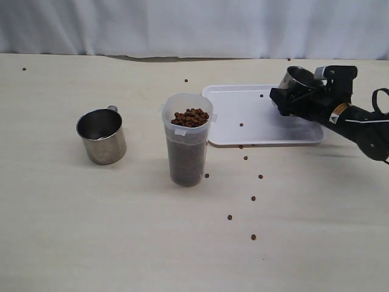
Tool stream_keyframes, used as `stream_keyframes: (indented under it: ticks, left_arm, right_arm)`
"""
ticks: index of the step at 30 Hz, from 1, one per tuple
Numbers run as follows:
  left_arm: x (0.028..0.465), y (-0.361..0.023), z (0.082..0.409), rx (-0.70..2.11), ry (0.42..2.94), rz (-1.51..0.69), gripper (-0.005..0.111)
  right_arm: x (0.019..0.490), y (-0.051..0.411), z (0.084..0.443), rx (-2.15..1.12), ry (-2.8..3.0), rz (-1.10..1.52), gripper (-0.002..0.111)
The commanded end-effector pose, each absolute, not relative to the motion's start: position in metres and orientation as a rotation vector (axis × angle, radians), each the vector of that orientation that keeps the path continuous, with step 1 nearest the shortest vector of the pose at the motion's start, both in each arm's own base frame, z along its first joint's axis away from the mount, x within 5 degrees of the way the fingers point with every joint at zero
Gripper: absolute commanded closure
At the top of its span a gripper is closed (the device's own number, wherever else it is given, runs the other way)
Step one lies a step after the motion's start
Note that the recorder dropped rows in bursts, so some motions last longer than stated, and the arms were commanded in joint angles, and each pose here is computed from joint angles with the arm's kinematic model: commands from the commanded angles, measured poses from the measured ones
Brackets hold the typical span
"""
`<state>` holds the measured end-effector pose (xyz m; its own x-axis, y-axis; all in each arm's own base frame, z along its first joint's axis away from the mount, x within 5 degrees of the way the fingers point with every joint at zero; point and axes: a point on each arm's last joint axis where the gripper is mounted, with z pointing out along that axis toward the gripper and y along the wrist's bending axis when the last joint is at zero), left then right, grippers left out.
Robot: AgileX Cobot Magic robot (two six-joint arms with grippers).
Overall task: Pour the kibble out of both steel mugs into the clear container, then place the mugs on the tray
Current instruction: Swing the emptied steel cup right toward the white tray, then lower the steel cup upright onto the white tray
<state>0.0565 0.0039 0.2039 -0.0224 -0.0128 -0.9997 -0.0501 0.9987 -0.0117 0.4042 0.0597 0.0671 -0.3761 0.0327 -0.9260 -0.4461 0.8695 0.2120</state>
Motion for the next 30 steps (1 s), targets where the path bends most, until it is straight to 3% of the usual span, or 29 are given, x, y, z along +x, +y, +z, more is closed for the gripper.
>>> stream_keyframes:
  ticks: [1, 20, 25, 30]
  left_arm:
    - [0.056, 0.003, 0.204, -0.045, 1.581, 0.016, 0.107]
    - [0.056, 0.003, 0.204, -0.045, 1.579, 0.016, 0.107]
    - [0.056, 0.003, 0.204, -0.045, 1.579, 0.016, 0.107]
    - [0.056, 0.003, 0.204, -0.045, 1.579, 0.016, 0.107]
  right_arm:
    - [0.407, 0.071, 0.068, -0.371, 1.869, 0.541, 0.103]
    - [0.409, 0.071, 0.061, -0.454, 1.949, 0.422, 0.102]
    - [0.408, 0.071, 0.059, -0.465, 1.966, 0.414, 0.082]
    - [0.407, 0.068, 0.055, -0.468, 2.025, 0.383, 0.045]
